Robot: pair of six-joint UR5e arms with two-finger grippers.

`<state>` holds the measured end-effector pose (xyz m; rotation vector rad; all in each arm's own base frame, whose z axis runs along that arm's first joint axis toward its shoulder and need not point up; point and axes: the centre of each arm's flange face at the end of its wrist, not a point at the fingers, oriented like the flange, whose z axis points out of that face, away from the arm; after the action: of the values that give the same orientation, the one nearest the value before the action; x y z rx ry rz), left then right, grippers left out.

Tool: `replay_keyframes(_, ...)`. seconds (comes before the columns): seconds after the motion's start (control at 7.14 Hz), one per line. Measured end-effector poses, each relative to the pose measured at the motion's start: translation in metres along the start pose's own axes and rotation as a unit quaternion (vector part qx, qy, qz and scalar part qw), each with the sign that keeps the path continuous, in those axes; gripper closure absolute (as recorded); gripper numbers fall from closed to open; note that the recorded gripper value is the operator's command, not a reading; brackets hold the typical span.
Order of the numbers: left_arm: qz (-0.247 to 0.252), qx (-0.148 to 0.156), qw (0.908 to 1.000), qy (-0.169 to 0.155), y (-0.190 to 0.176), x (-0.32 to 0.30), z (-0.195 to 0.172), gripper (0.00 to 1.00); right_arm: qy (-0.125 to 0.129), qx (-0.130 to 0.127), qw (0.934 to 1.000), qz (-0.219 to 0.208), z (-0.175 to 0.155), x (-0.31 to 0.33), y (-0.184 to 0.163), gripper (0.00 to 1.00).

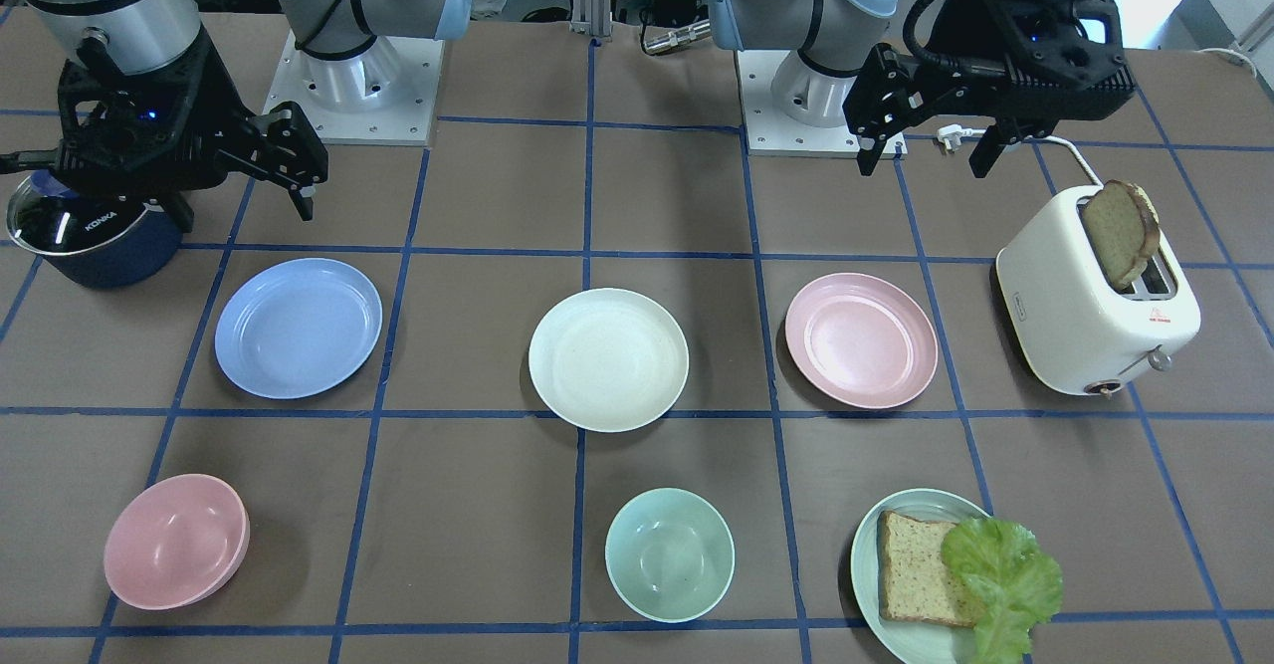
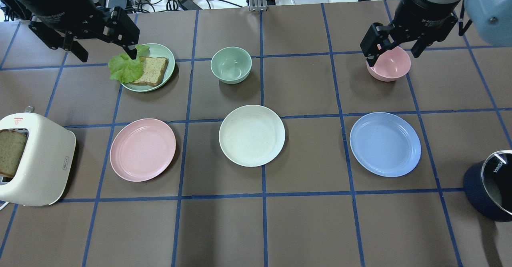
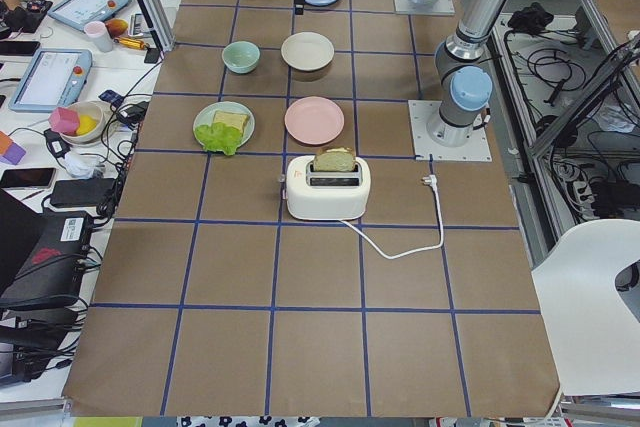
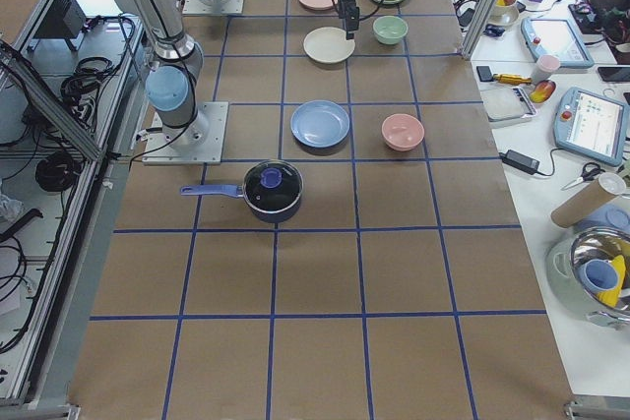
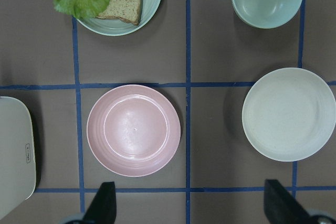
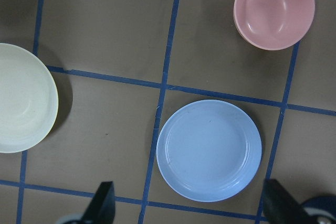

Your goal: Stack three plates with pink and blue

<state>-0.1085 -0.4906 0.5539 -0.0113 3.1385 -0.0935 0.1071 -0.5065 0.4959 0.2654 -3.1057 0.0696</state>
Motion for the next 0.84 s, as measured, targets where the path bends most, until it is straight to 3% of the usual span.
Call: replay_keyframes(0.84,0.000,-0.002,1.0000,0.000,0.002,0.000,-0.001,0.00,-0.022,0.014,0.9995,0.018,-0.010,-0.014,0.004,0.00)
